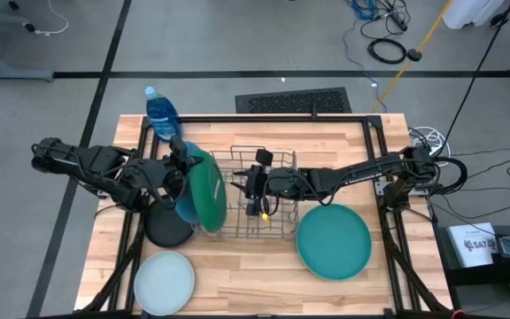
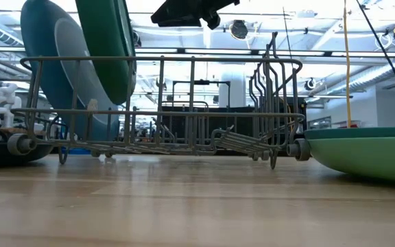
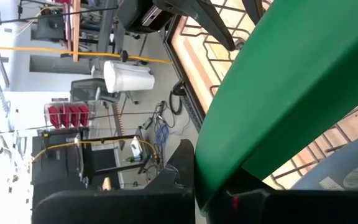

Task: Sort dishes
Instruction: Put the dark green plate into the gray dish rack

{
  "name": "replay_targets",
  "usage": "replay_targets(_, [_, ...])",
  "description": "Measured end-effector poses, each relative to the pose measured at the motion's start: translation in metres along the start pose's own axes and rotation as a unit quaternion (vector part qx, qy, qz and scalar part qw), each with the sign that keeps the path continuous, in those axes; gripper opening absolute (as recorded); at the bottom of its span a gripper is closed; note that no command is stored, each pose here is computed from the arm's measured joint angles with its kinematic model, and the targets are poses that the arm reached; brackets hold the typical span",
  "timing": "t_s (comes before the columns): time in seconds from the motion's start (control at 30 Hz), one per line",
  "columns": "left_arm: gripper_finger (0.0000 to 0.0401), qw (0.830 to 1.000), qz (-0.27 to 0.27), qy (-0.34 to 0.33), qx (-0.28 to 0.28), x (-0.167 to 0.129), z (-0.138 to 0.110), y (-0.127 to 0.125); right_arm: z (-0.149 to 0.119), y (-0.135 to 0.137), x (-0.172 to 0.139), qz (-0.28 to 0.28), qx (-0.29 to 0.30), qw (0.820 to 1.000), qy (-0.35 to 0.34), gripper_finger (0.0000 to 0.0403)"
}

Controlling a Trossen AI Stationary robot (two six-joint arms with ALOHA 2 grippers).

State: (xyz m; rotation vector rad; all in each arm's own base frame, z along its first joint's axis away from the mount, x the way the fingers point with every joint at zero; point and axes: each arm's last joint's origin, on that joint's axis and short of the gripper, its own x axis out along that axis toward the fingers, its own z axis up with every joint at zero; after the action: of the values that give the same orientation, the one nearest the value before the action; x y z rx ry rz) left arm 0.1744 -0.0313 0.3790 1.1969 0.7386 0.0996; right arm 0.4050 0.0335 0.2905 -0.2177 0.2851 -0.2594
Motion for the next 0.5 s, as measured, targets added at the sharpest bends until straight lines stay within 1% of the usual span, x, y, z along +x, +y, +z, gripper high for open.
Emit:
replay_targets(0.37, [0.0, 1.0, -0.002, -0.003, -0.011, -0.0001, 0.0002, 0.0, 0.0, 0.0, 0.0, 0.0, -0.005, 1.0, 0.0, 0.0116])
replay_targets(0.5, [0.0, 1.0, -0.002, -0.004, -0.019, 0.0, 0.0003, 0.0, 0.0029, -0.0004, 0.0, -0.002, -0.008, 1.0, -0.016, 0.0116])
